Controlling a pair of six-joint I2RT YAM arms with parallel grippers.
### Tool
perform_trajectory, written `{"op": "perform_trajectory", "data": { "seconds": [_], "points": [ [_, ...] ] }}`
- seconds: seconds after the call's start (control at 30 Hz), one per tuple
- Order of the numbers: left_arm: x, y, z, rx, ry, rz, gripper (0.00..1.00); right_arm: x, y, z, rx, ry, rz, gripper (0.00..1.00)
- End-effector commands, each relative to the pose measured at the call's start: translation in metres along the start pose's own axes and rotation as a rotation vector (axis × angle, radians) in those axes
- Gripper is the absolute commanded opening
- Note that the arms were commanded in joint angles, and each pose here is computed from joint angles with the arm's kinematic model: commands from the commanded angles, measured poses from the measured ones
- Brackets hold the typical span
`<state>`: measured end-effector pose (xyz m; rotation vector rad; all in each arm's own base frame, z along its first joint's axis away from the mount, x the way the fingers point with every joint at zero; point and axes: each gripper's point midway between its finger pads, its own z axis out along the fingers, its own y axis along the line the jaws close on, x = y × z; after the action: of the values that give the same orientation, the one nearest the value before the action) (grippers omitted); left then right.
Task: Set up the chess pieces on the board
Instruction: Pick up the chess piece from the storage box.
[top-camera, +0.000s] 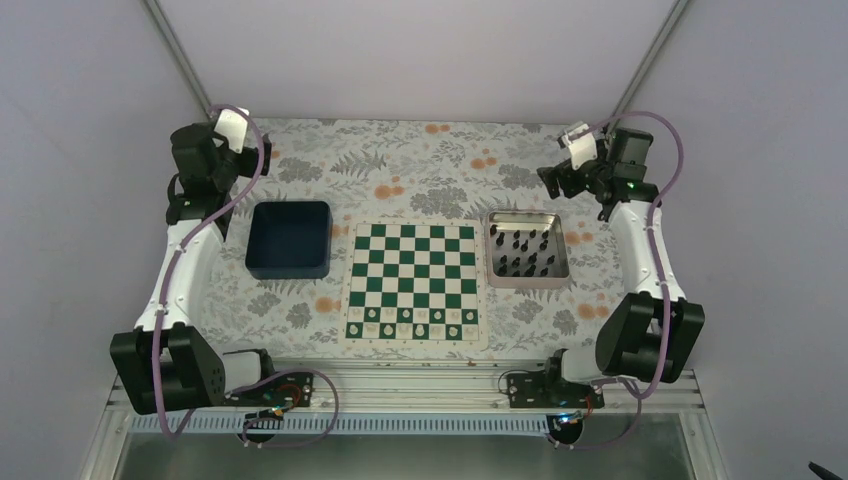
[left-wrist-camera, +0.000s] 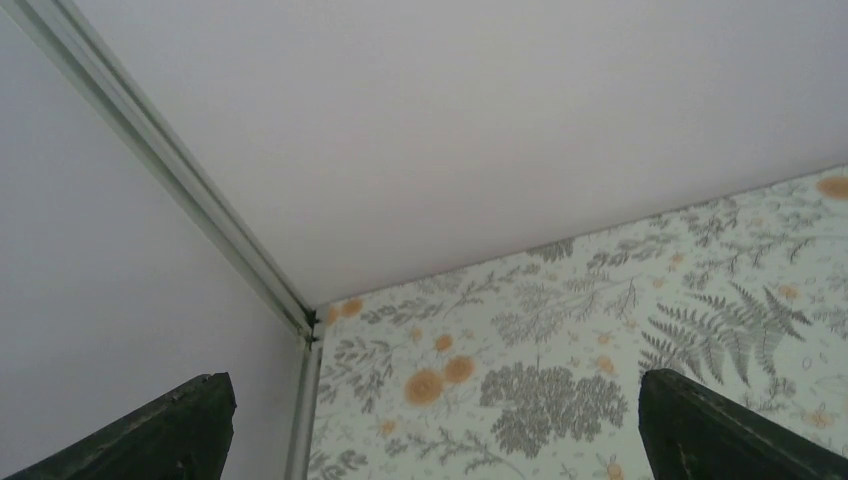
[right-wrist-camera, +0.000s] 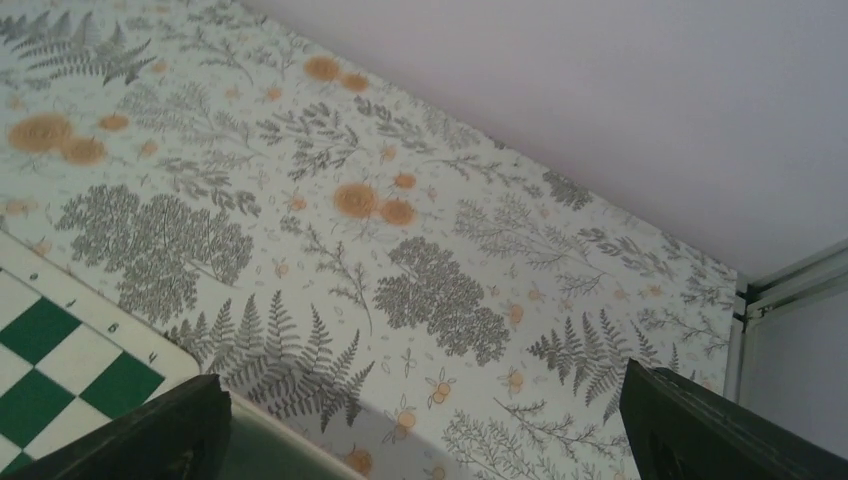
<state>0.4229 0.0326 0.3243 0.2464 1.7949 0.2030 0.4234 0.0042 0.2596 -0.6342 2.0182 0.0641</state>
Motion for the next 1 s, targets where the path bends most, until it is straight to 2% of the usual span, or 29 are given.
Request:
{"op": "perform_trajectory", "data": {
  "seconds": [0.0, 0.17, 0.4, 0.47, 0.57, 0.7, 0.8, 0.97],
  "points": [
    [0.003, 0.008, -0.001, -0.028, 0.043, 0.031, 1.0, -0.001, 0.011, -0.003, -0.042, 0.021, -0.082, 1.0],
    [0.006, 0.007, 0.0, -0.024, 0.055, 0.048, 1.0, 0.018, 0.026, 0.003, -0.112, 0.095, -0.119, 1.0],
    [0.003, 0.005, 0.002, -0.008, 0.038, 0.067, 1.0, 0.055, 0.08, 0.017, -0.235, 0.261, -0.281, 0.97],
    [0.002, 0.004, 0.004, 0.002, 0.037, 0.066, 1.0, 0.067, 0.095, 0.02, -0.292, 0.302, -0.293, 0.93],
    [0.004, 0.001, 0.008, 0.017, 0.042, 0.065, 1.0, 0.085, 0.107, 0.03, -0.345, 0.378, -0.28, 0.75],
    [0.006, 0.0, 0.008, 0.023, 0.042, 0.067, 1.0, 0.108, 0.118, 0.042, -0.4, 0.452, -0.236, 0.62],
    [0.008, 0.0, 0.008, 0.02, 0.046, 0.07, 1.0, 0.121, 0.125, 0.049, -0.427, 0.481, -0.225, 0.56],
    [0.014, -0.001, 0.01, 0.021, 0.053, 0.071, 1.0, 0.137, 0.138, 0.064, -0.467, 0.52, -0.216, 0.54]
  ]
}}
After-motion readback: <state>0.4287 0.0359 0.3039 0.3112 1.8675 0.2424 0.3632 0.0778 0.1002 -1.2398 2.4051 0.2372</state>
